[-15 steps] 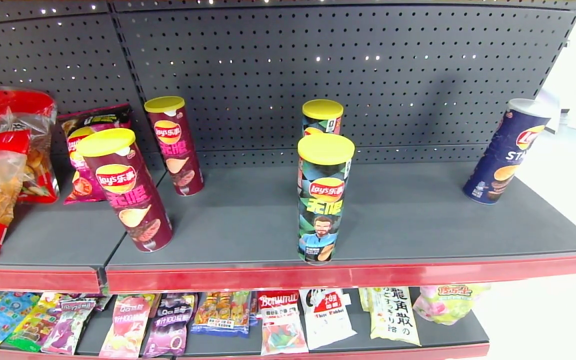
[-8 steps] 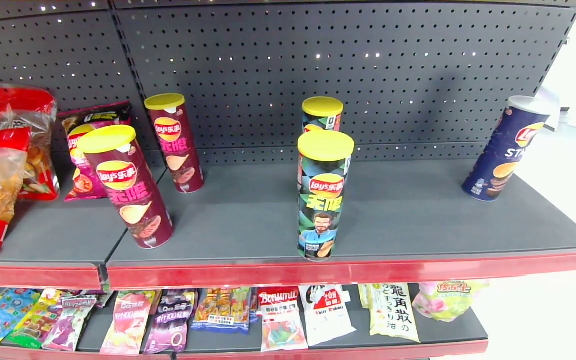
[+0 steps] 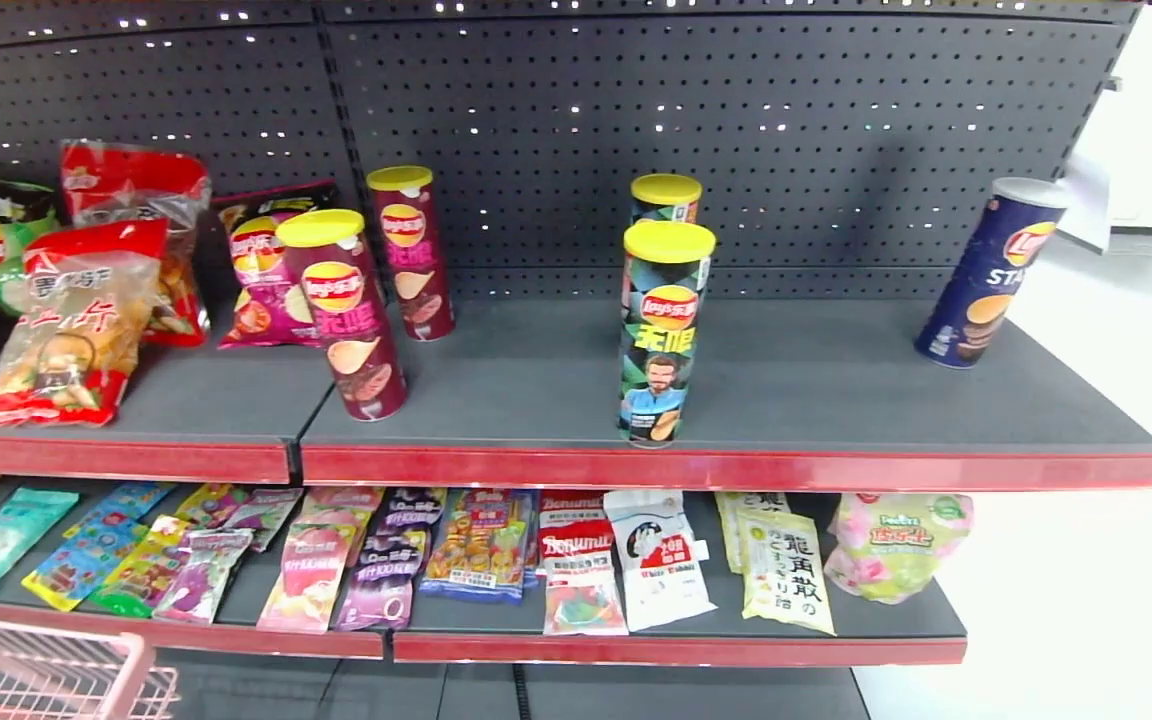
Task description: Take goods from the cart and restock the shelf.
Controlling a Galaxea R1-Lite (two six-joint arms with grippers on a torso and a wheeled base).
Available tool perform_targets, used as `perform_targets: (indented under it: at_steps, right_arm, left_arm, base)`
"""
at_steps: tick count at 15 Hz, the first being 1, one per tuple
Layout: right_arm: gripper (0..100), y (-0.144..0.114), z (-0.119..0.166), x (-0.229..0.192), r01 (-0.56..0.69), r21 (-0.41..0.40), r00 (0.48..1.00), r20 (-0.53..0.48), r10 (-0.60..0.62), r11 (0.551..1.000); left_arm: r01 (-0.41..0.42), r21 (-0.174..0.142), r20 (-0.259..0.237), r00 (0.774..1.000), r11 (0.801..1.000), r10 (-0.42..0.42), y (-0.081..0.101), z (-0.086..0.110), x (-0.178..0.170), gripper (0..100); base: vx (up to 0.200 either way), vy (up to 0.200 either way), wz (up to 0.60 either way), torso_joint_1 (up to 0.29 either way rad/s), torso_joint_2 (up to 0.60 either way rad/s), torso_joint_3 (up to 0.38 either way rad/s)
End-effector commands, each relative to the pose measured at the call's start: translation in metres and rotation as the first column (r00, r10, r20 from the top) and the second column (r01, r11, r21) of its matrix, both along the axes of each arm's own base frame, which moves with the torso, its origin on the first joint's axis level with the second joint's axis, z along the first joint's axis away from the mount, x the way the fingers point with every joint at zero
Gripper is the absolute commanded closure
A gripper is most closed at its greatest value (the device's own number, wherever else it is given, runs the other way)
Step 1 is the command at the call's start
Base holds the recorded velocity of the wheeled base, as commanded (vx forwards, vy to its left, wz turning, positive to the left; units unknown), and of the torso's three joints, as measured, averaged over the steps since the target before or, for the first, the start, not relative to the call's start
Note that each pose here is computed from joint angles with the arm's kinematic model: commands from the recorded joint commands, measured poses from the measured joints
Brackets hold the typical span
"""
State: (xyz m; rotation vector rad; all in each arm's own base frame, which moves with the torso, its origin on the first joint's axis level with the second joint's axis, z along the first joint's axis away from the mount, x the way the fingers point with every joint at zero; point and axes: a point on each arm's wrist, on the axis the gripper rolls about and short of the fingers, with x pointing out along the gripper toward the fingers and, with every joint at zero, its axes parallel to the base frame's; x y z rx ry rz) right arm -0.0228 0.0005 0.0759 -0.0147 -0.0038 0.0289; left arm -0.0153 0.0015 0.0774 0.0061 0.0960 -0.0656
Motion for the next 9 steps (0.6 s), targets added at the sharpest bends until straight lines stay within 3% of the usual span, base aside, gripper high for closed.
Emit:
perform_targets:
  at_steps: [1,9]
  right_arm:
    - [0,0.0000,0.0000,0.0001,-0.002,-0.001,1.000,-0.002,0.002,1.000]
    - [0,0.0000,0.0000,0.0001,-0.002,-0.001,1.000,-0.002,0.002,1.000]
  left_arm:
    - [-0.001,0.000,0.001,1.000,1.000,0.001,0.0000,0.0001,0.0000,0]
    - [-0.001,0.000,0.000,1.000,1.000,0.001,0.0000,0.0000,0.0000,0]
  base:
    - [0.000,0.000,0.60,0.002,0.00,-0.002]
    - [0.000,0.000,0.60,0.005,0.00,0.003]
